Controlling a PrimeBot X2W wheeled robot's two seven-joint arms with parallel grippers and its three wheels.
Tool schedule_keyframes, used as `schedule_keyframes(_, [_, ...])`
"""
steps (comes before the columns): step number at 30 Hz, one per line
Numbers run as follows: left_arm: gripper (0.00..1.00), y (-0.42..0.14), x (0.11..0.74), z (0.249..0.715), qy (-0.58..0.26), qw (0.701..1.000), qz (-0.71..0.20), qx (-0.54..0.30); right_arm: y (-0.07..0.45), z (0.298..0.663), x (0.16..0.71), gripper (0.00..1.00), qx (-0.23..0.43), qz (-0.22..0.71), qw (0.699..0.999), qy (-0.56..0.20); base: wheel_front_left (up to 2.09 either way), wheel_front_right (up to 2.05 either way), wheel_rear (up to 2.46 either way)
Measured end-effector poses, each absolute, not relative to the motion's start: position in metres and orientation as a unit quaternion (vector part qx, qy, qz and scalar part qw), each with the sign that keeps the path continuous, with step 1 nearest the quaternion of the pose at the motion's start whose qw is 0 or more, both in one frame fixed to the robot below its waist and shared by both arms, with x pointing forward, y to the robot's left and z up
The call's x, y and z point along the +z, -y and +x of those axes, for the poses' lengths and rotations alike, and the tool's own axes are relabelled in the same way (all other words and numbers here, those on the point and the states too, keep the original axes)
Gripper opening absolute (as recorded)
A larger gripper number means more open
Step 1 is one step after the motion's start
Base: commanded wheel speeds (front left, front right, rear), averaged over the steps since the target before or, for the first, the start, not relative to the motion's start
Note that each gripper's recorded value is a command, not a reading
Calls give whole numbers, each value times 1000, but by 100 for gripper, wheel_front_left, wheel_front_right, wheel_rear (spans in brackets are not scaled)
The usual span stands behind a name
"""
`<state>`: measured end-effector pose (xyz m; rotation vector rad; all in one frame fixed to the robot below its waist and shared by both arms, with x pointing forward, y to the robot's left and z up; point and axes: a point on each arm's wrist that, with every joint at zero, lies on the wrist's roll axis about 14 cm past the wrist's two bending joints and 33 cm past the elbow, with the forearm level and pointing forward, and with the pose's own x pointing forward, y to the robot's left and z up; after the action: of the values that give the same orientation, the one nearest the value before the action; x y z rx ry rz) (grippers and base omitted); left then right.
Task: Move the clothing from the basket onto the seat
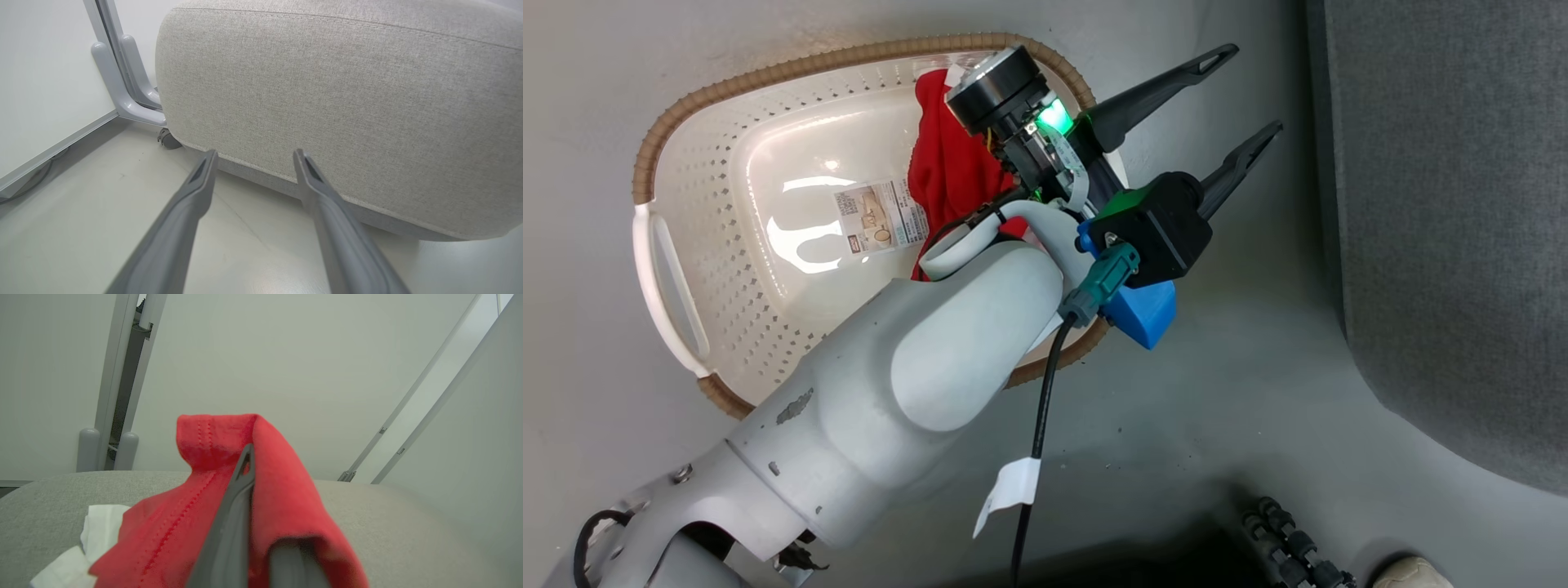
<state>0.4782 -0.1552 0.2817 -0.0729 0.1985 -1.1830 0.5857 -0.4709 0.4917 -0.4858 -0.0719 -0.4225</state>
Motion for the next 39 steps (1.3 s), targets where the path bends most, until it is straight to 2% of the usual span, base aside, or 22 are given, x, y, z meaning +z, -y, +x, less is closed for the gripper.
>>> schedule_keyframes(6, [100,154,282,479,-91,825,-33,-557,483,561,423,0,-231,-199,951,-55,0,0,0])
schedule_keyframes(9, [100,153,284,480,-90,826,-31,-555,481,554,409,0,-235,-186,951,-69,0,0,0])
schedule_keyframes(10, [100,154,285,480,-89,826,-31,-555,481,553,408,24,-238,-181,952,-69,0,0,0])
schedule_keyframes(11, [100,154,286,481,-89,827,-31,-554,481,550,408,100,-241,-176,952,-68,0,0,0])
schedule_keyframes(16, [100,153,300,484,-82,832,-26,-548,473,533,411,100,-238,-173,953,-71,0,0,0])
schedule_keyframes(27, [100,140,366,483,-50,859,-37,-509,442,462,436,100,-238,-143,959,-63,0,0,0])
schedule_keyframes(39, [100,76,462,484,11,922,-52,-384,351,448,506,100,-129,-93,987,31,0,0,0])
